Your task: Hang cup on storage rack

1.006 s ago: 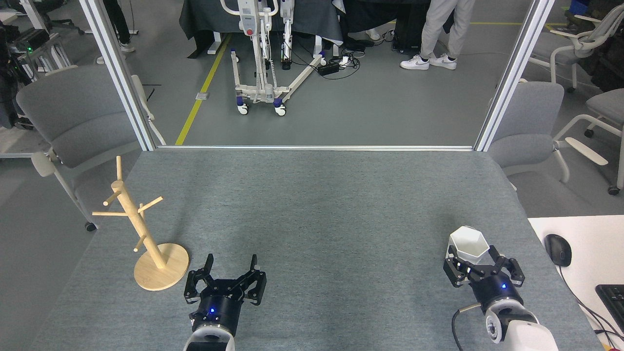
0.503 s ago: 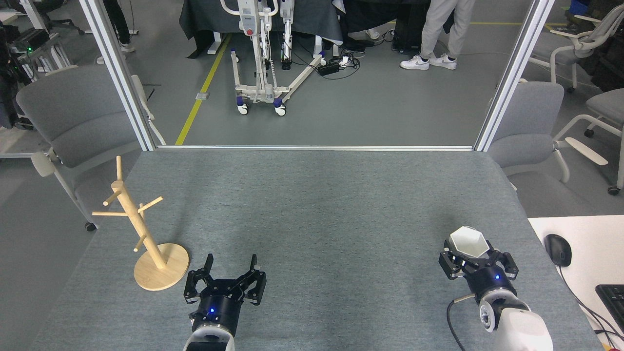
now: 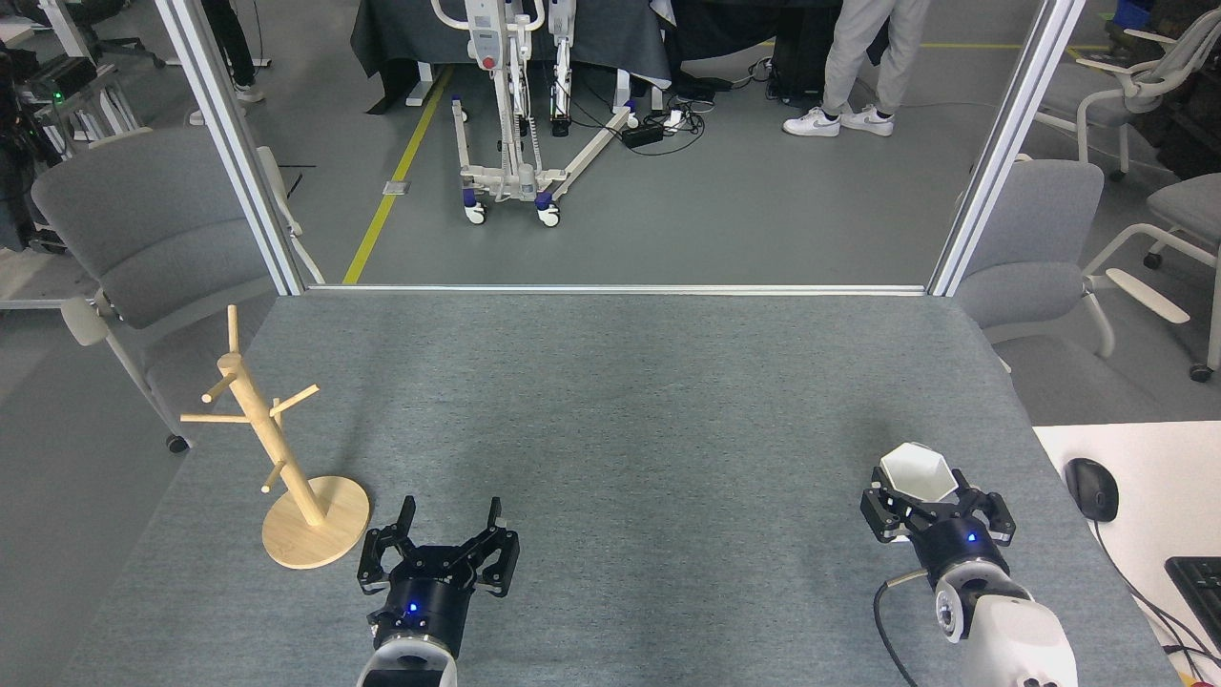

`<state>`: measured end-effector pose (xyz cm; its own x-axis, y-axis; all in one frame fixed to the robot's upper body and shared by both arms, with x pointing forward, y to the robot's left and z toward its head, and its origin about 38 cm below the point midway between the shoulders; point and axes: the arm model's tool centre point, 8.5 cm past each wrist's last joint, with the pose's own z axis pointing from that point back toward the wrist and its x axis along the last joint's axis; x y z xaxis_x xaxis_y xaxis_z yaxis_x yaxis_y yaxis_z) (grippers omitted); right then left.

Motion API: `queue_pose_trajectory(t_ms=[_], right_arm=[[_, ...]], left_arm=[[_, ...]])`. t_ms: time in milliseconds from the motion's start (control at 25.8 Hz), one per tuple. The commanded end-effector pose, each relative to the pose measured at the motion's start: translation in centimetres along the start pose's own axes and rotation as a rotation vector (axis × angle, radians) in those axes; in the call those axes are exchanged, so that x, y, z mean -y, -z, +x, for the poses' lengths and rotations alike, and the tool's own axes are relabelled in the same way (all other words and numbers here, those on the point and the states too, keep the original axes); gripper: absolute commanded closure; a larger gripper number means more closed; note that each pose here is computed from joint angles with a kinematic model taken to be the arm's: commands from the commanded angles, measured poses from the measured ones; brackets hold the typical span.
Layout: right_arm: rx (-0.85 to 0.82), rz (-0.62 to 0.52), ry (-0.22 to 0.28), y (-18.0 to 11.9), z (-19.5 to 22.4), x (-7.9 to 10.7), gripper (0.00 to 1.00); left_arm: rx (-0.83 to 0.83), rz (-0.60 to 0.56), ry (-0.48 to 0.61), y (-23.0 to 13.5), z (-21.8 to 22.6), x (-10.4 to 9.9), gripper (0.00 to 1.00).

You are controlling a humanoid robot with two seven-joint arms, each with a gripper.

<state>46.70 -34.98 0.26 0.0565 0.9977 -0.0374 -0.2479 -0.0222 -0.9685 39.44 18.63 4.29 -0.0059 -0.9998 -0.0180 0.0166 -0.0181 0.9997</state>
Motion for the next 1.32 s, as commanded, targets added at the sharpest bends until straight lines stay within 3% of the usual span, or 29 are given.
queue_pose_trajectory(t_ms=[0,387,619,813,890,1006,1161,1277], right_arm=[[-0.008,0.004,-0.001,0.1,-0.1,0.0,0.01],[-0.010,0.005,0.001,0.0,-0.1,-0.1,0.02],[0.002,0.006,-0.011,0.1,0.3,-0.1,0.09],[0.003,0.005,-0.011,0.1,0.5,-0.1,0.26],[0.005,0.005,-0.011,0.1,0.5,-0.1,0.29],[0.004,0.005,-0.011,0.1,0.4,-0.1,0.32],[0.006,0.004,-0.008,0.1,0.4,0.0,0.60],[0.010,-0.001,-0.002,0.2,0.3,0.3,0.67]], left_arm=[[0.000,0.002,0.002,-0.1,0.0,0.0,0.00],[0.004,0.005,0.001,0.0,0.1,0.0,0.00],[0.015,0.049,-0.002,0.8,0.2,-1.7,0.00],[0.028,0.123,-0.005,2.0,0.5,-4.7,0.00],[0.039,0.133,-0.006,2.4,0.6,-5.1,0.00],[0.042,0.126,-0.002,2.2,0.7,-4.8,0.00],[0.043,0.103,0.003,1.5,0.5,-3.8,0.00],[0.040,0.097,0.003,1.1,0.4,-3.5,0.00]])
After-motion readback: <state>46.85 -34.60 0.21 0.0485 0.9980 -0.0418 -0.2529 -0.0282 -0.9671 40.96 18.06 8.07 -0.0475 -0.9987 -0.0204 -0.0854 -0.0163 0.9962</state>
